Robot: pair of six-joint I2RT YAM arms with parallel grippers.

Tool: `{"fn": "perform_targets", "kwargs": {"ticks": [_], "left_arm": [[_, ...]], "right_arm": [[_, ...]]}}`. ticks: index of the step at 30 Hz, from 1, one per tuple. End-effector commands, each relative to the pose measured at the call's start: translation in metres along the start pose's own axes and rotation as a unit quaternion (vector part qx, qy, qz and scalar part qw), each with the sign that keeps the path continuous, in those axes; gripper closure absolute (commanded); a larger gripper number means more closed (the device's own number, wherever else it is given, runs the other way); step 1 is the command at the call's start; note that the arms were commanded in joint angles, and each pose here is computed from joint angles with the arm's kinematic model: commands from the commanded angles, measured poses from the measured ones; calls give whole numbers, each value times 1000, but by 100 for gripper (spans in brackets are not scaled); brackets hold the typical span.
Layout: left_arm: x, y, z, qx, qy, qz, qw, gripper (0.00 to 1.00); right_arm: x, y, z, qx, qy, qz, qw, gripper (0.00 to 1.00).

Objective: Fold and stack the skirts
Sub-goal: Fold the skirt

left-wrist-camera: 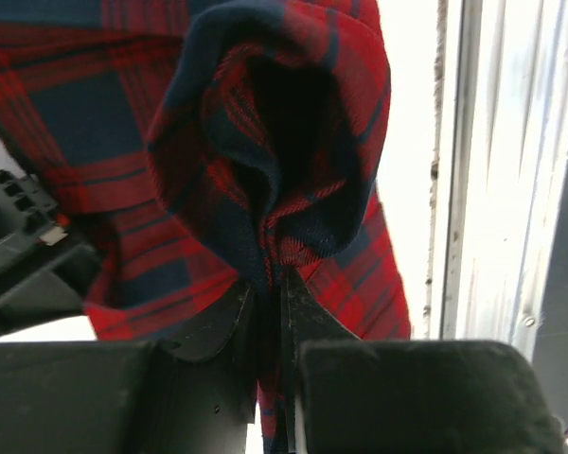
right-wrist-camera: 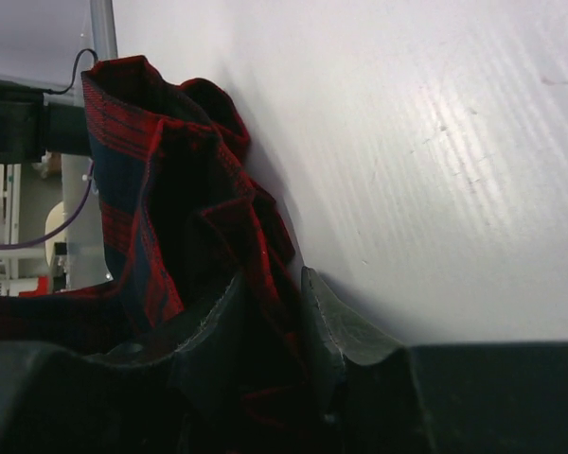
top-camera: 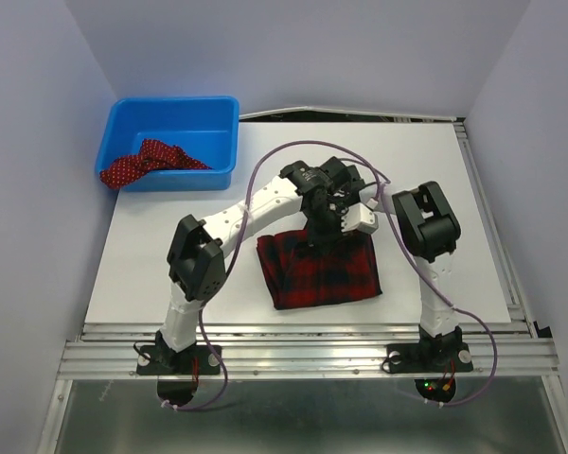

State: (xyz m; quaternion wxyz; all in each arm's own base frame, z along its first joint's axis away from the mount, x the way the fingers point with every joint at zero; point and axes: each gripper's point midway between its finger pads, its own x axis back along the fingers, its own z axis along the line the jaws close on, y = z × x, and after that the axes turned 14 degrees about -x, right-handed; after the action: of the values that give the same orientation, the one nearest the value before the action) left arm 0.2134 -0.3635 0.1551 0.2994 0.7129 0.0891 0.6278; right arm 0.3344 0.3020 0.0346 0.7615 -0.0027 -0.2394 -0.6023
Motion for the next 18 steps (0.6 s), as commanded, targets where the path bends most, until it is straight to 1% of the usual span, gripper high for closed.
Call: {"fn": "perform_targets", "kwargs": {"ticks": [1,4,11,14,16,17,18], "left_arm": [[17,-7,18,-28,15,7,999,99],[16,-14,40,-27,36,11,999,99],[5,-27,70,-38,88,23,995,100],[-4,-37,73,-40,100,31,994,99],[-4,-39,84,-47,128,32,990,99],[-10,-47,83,-43,131,39,990,99],[-9,-47,93,-50,157,38,986,99]], "right_arm": [[-5,-17,14,-4,8,18,1000,64],[-4,-20,18,-8,14,20,1000,63],[-11,-27,22,-12,24,33,999,63],[-12,-29,21,-19,30,36,999,63],[-13,-29,21,-22,34,37,998,63],[-13,-30,21,-22,35,38,998,63],[-13,-30,20,-24,36,38,998,63]]}}
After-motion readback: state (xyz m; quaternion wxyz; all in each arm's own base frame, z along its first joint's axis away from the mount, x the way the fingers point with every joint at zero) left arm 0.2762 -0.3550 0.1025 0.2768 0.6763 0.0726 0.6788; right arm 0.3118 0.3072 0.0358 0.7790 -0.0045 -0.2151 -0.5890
